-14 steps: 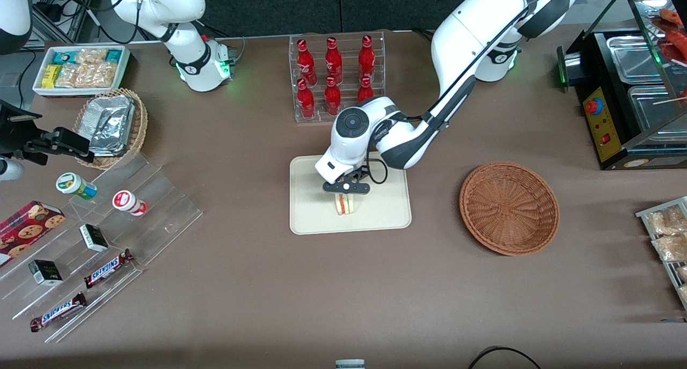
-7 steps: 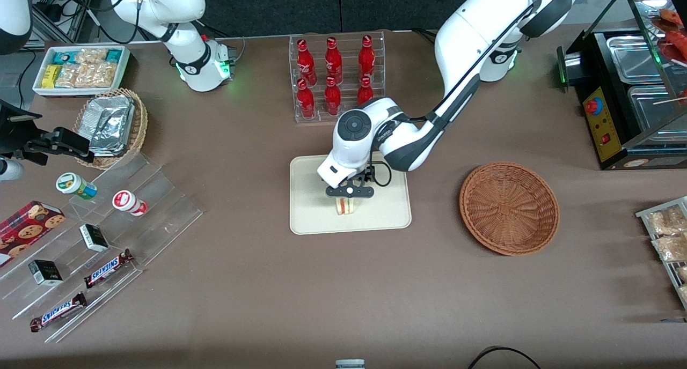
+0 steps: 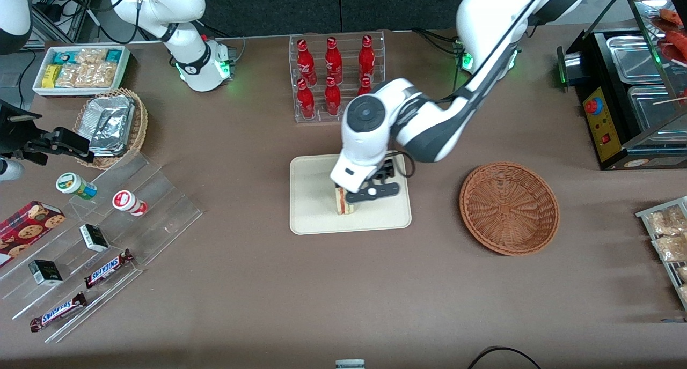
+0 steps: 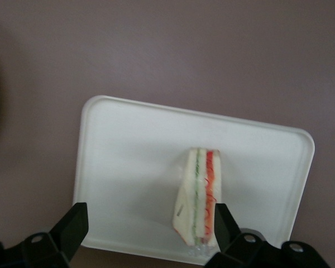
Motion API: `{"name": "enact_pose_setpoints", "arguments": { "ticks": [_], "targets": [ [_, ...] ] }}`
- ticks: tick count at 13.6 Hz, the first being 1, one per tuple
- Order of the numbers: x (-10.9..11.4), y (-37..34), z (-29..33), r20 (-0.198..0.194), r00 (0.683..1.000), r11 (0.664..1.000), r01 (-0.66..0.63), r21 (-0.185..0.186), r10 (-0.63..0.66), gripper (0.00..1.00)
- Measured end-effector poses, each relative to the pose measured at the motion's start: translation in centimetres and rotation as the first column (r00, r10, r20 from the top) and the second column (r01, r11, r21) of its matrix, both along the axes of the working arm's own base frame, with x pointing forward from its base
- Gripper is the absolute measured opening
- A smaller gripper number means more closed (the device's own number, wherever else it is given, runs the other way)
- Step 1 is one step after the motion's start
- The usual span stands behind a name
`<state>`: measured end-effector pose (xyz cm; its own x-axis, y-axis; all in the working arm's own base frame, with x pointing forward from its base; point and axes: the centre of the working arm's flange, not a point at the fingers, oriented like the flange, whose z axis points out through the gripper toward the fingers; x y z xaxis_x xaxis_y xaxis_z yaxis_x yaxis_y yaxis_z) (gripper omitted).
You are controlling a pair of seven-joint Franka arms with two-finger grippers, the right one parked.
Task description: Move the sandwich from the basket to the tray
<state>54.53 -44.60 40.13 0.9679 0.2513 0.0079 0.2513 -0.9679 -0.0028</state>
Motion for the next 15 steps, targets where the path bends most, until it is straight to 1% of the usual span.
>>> {"name": "enact_pose_setpoints", "arguments": {
  "ticks": [1,4,6,8,9,11,13,15],
  "targets": [
    [0.8,2.1,2.1,0.003,0.999,0.999,-0.035,0.008,0.035,1.0],
    [2.3,7.6,7.2,0.013,0.992,0.992,-0.123,0.031,0.123,1.0],
    [2.8,9.7,8.8,0.016,0.988,0.987,-0.156,0.043,0.156,1.0],
    [3.0,11.3,9.4,0.007,0.987,0.986,-0.158,0.06,0.157,1.0],
    [3.2,12.3,9.8,-0.004,0.989,0.987,-0.149,0.066,0.15,1.0],
    [3.7,15.3,10.9,-0.046,0.992,0.991,-0.113,0.069,0.117,1.0],
    [3.9,18.6,12.4,-0.079,0.994,0.995,-0.064,0.074,0.07,1.0],
    [4.2,21.5,13.9,-0.09,0.995,0.997,-0.033,0.065,0.039,1.0]
  ]
}}
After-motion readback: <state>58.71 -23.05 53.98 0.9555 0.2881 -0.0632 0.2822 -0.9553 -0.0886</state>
